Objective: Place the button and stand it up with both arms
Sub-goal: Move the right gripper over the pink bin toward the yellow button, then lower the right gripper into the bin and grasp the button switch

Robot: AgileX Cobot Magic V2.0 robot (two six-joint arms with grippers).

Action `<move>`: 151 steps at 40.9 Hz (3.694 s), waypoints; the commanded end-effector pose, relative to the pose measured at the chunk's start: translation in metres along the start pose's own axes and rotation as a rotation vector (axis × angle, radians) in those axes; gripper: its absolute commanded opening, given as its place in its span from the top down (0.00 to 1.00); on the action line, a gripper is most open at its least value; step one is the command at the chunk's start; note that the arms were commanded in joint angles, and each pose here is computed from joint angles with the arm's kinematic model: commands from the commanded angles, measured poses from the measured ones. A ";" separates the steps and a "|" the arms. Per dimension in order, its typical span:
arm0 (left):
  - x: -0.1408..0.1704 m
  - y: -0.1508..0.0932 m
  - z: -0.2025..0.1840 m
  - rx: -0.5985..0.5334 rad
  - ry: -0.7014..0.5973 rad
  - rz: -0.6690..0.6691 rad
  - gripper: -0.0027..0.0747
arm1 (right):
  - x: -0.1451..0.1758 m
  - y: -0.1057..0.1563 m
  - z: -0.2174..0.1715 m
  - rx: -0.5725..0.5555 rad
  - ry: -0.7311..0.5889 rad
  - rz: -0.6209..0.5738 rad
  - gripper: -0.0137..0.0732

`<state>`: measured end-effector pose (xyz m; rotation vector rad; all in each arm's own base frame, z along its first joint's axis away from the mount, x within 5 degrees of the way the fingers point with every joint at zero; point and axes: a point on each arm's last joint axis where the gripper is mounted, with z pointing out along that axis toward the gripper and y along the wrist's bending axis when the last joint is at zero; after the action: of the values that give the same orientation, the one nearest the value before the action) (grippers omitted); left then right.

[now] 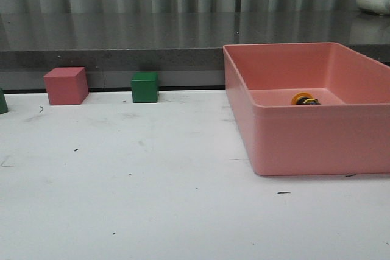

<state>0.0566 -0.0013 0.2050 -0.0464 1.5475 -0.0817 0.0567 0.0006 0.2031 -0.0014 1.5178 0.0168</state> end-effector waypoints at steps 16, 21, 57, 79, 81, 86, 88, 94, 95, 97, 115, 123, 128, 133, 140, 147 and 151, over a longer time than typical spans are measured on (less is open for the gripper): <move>-0.004 0.000 -0.002 0.012 -0.090 -0.003 0.99 | -0.010 0.000 -0.002 -0.003 -0.105 -0.015 0.98; -0.004 0.000 -0.002 0.012 -0.090 -0.003 0.99 | -0.010 0.000 -0.002 -0.003 -0.105 -0.015 0.98; -0.165 -0.015 -0.028 0.031 -0.159 -0.003 0.99 | -0.145 0.001 -0.009 0.007 0.068 -0.013 0.98; -0.169 -0.016 0.039 0.006 0.202 -0.003 0.99 | -0.135 0.000 0.056 0.012 0.480 -0.014 0.98; -0.167 -0.016 0.043 0.005 0.221 -0.003 0.99 | -0.132 0.000 0.061 0.012 0.506 -0.014 0.98; -0.163 -0.015 0.052 0.001 0.260 -0.003 0.99 | -0.124 0.000 0.070 0.012 0.568 -0.015 0.98; -0.161 -0.015 0.055 0.000 0.274 -0.003 0.99 | -0.122 0.000 0.072 0.013 0.585 -0.015 0.97; -0.156 -0.015 0.065 -0.003 0.317 -0.003 0.86 | -0.118 0.000 0.079 0.013 0.614 -0.015 0.76; -0.156 -0.015 0.065 -0.004 0.320 -0.003 0.80 | -0.118 0.000 0.079 0.013 0.614 -0.015 0.69; -0.155 -0.015 0.067 -0.004 0.329 -0.003 0.67 | -0.118 0.000 0.079 0.013 0.614 -0.015 0.55; -0.155 -0.040 0.067 0.200 0.373 0.067 0.28 | -0.125 0.004 0.083 -0.013 0.620 0.023 0.20; -0.153 -0.063 0.060 0.396 0.383 0.098 0.28 | -0.139 0.019 0.103 -0.106 0.683 -0.008 0.20; -0.152 -0.072 0.055 0.484 0.386 0.111 0.28 | -0.141 0.036 0.126 -0.185 0.741 -0.037 0.20; -0.152 -0.078 0.052 0.535 0.394 0.095 0.28 | -0.137 0.055 0.152 -0.244 0.809 -0.066 0.20; -0.152 -0.079 0.051 0.545 0.402 0.072 0.29 | -0.123 0.068 0.198 -0.230 0.943 -0.060 0.20; -0.152 -0.079 0.051 0.544 0.402 0.074 0.29 | -0.106 0.078 0.241 -0.179 1.039 -0.029 0.20; -0.152 -0.079 0.051 0.544 0.402 0.074 0.29 | -0.090 0.078 0.267 -0.135 1.085 -0.002 0.20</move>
<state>0.1009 -0.0665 0.3469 0.5126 1.9724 -0.4360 0.3001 0.0825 0.2966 -0.1968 2.6570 0.1351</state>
